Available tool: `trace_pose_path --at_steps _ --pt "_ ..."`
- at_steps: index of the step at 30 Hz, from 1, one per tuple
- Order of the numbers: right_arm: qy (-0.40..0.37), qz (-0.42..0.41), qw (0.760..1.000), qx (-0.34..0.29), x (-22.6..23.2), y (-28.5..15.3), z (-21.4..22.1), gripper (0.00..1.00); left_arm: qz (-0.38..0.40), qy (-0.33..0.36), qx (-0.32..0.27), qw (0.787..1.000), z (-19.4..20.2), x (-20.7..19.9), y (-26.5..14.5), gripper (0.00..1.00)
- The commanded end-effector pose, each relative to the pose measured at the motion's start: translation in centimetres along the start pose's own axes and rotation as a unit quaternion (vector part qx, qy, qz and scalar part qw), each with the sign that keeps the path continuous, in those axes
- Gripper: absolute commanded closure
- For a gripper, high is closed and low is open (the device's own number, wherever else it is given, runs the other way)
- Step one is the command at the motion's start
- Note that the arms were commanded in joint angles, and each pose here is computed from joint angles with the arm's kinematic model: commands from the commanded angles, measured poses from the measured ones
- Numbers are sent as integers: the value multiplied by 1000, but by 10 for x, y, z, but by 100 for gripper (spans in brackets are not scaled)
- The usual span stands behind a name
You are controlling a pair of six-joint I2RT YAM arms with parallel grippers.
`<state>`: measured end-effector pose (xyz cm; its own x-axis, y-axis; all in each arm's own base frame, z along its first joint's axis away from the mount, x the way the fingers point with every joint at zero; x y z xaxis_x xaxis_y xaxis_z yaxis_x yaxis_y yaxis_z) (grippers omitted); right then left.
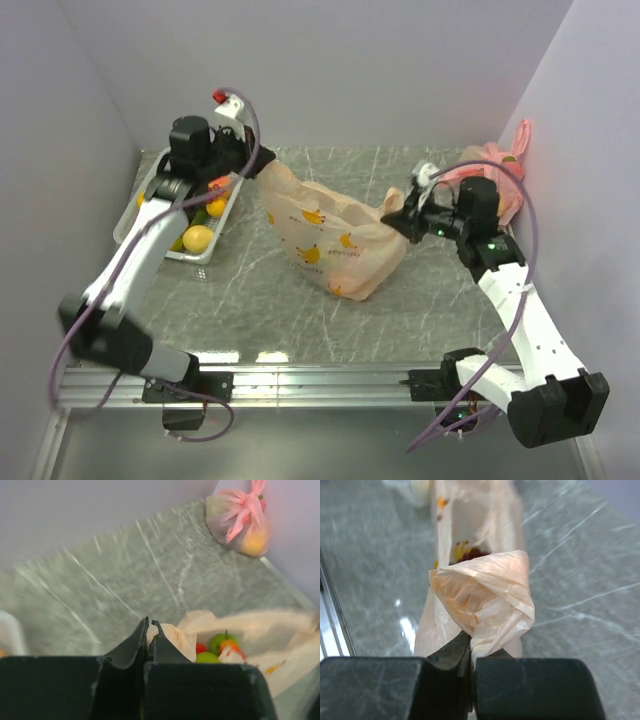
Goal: Place the fake fruits into the plastic bag and tie a complex knot
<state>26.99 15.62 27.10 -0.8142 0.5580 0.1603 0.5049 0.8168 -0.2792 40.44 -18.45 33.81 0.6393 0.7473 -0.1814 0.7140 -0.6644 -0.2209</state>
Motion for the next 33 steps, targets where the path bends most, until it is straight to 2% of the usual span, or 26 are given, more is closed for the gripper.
trace_pose_path --at_steps 1,4,6,9,10,11,12,15,16,18,19,21,22,25,27,31,33 --pt "40 9 997 -58 3 -19 -48 100 -89 259 -35 961 -31 -6 -58 100" --pt "62 22 995 -71 -9 -25 -58 100 -94 275 -41 956 -30 -11 -83 100" --pt "68 17 996 -56 -8 -24 -50 100 -91 275 -41 956 -27 -16 -94 100" --pt "101 29 994 -35 -16 -14 -23 100 -62 252 9 966 12 -22 -97 100" --pt "114 31 993 -20 -17 -9 -11 100 -44 265 27 963 28 -24 -97 100" --pt "145 35 989 10 -24 -1 15 100 -45 259 60 963 58 -18 -94 100" --pt "155 32 987 22 -25 1 24 100 -52 256 59 963 65 -18 -98 100" --pt "171 40 984 16 -29 3 26 100 -41 245 88 965 91 -18 -106 100" --pt "166 48 985 6 -31 1 20 100 -41 242 87 965 90 -19 -108 100" --pt "144 56 988 -25 -31 -7 -11 100 -65 251 47 965 53 -19 -114 100" --pt "126 57 989 -47 -31 -14 -39 100 -69 253 15 965 16 -25 -122 100" --pt "145 55 986 -57 -34 -22 -56 100 -36 241 -5 970 -13 -35 -125 100" --pt "144 52 986 -65 -33 -26 -66 100 -30 234 -37 971 -44 -47 -135 100" --pt "136 38 985 -94 -23 -38 -91 100 -9 221 -65 973 -65 -63 -145 100" --pt "135 37 984 -107 -19 -41 -99 100 -11 224 -79 971 -68 -66 -149 100" --pt "180 31 981 -68 -31 -23 -61 100 -24 226 -21 974 -21 -44 -131 100" --pt "187 36 981 -46 -35 -17 -46 100 -26 220 -14 975 -12 -38 -128 100"
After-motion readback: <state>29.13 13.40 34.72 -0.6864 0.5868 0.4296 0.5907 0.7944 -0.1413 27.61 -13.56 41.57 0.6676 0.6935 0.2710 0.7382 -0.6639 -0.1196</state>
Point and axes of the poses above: each gripper's point midway between its finger pads, its own y axis out along the fingers, its own x axis along the line the jaws close on, z = x × y, the point moved 2 cm from there along -y, back along the fingers, and after that the axes turned 8 degrees about y, right-handed, at the moved point
